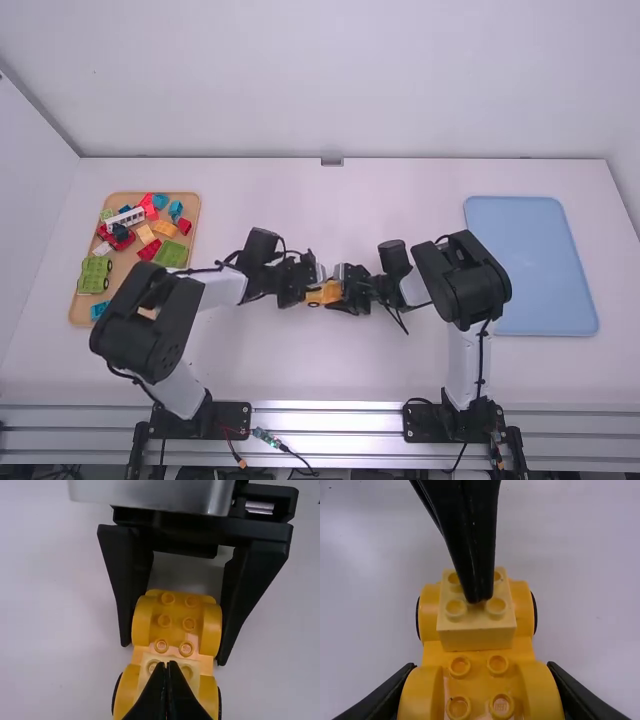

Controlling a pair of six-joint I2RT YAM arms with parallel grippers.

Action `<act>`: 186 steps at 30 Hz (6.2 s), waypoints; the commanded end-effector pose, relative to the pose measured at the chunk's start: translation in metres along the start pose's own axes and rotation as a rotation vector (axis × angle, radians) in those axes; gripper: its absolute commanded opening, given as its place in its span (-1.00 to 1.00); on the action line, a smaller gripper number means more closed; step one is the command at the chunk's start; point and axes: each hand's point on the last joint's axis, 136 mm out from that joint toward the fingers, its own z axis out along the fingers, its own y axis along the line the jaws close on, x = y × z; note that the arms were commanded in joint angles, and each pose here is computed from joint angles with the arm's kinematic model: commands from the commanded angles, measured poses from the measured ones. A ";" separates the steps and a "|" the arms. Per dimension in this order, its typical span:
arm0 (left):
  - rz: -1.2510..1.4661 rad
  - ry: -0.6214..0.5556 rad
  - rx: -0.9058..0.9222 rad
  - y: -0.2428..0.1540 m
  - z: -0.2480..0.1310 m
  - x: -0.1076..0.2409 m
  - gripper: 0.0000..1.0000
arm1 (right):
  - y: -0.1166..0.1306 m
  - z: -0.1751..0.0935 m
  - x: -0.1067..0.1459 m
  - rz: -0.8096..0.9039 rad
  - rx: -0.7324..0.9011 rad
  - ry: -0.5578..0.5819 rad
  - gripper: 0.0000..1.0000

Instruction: Assemble lego blocks to make yellow taxi

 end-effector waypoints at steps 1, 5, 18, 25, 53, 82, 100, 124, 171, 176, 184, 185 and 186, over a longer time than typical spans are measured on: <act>-0.135 0.195 -0.050 -0.013 0.000 0.069 -0.97 | -0.001 0.000 0.017 0.006 0.031 0.065 -0.49; -0.146 0.194 -0.045 -0.018 0.001 0.071 -0.97 | -0.001 0.000 0.017 0.006 0.030 0.065 -0.49; -0.108 -0.056 -0.205 0.057 -0.049 -0.036 -0.97 | -0.002 0.000 0.017 0.006 0.031 0.065 -0.49; -0.300 -0.008 -0.455 0.098 -0.108 -0.039 -0.59 | -0.002 0.000 0.016 0.003 0.033 0.064 -0.46; -1.410 0.134 -0.956 0.191 -0.295 0.127 0.98 | -0.034 -0.040 -0.009 0.124 0.212 0.190 0.98; -1.774 0.266 -1.072 0.220 -0.335 0.214 0.98 | -0.037 -0.114 -0.070 0.134 0.403 0.440 0.98; -1.876 0.344 -0.945 0.220 -0.323 0.254 0.81 | -0.037 -0.114 -0.070 0.134 0.401 0.438 0.97; -1.897 0.390 -0.904 0.213 -0.302 0.279 0.34 | -0.037 -0.114 -0.070 0.135 0.400 0.438 0.97; -1.810 0.471 -0.973 0.205 -0.280 0.310 -0.01 | -0.034 -0.115 -0.067 0.146 0.395 0.450 0.98; -1.819 0.469 -0.990 0.205 -0.279 0.313 -0.11 | -0.034 -0.114 -0.067 0.146 0.392 0.451 0.97; -1.834 0.445 -1.006 0.209 -0.280 0.311 -0.11 | -0.034 -0.115 -0.067 0.147 0.394 0.451 0.98; -1.836 0.446 -1.007 0.208 -0.281 0.312 -0.11 | -0.034 -0.115 -0.067 0.148 0.394 0.451 0.98; -1.833 0.449 -1.010 0.209 -0.281 0.312 -0.12 | -0.034 -0.115 -0.067 0.148 0.394 0.451 0.98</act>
